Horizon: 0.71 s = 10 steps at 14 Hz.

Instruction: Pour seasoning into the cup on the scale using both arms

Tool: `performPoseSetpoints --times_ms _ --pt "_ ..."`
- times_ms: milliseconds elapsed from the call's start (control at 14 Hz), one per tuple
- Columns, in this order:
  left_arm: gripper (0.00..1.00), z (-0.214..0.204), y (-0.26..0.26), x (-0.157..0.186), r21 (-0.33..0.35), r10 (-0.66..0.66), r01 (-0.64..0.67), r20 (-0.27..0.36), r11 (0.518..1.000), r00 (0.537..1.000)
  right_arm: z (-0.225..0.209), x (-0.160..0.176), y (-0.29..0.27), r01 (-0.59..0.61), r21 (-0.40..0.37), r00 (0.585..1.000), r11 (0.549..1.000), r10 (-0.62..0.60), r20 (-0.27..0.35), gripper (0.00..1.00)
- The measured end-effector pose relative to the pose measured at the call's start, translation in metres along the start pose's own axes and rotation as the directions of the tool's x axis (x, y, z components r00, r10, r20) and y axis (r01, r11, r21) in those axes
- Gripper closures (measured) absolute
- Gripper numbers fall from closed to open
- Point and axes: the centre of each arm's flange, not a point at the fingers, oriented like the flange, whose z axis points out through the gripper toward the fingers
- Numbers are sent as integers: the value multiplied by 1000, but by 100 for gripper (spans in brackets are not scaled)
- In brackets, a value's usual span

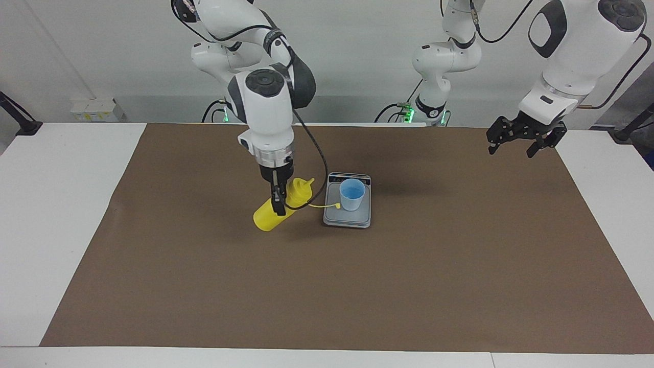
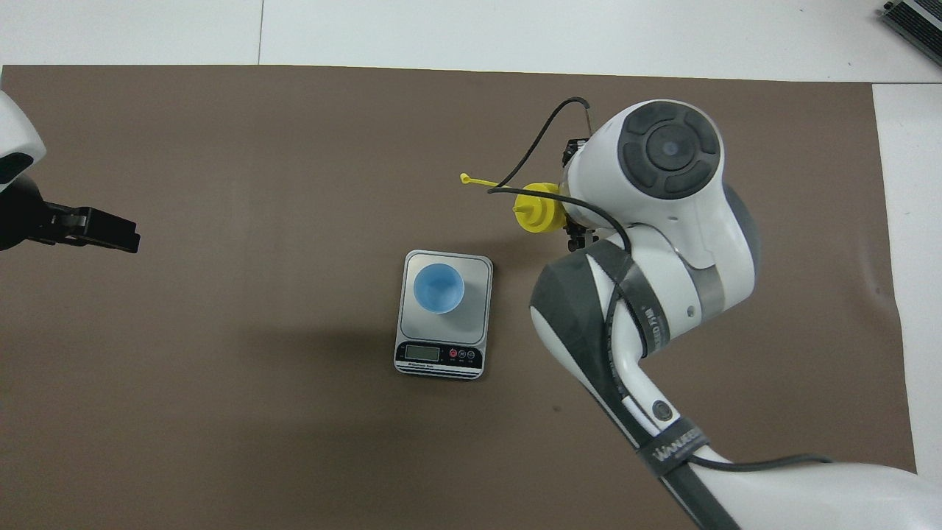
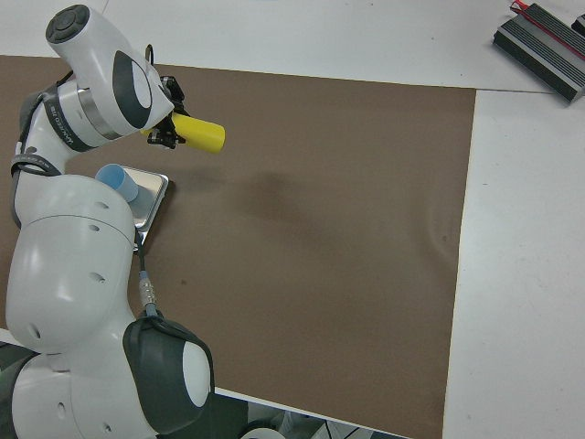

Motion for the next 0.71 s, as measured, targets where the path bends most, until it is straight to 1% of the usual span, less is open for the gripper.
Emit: performPoseSetpoints --times_ms 71,143,357,429,500,714 --pt "0 0 0 0 0 0 0 0 1000 1000 -3 -13 2 32 29 999 999 -32 -9 45" --pt "0 0 0 0 0 -1 1 0 1000 1000 -5 -24 3 70 57 997 996 -68 -32 45" --pt "0 0 -2 0 0 -3 3 0 1000 1000 -3 -66 12 222 161 966 962 -195 -170 45" --pt "0 0 -2 0 0 -3 3 0 1000 1000 3 -78 17 266 178 951 947 -227 -212 45" --pt "0 0 -2 0 0 -3 3 0 1000 1000 11 -88 21 299 187 937 936 -252 -240 45" --pt "0 0 -2 0 0 -3 3 0 1000 1000 25 -97 25 373 231 910 898 -307 -279 45"
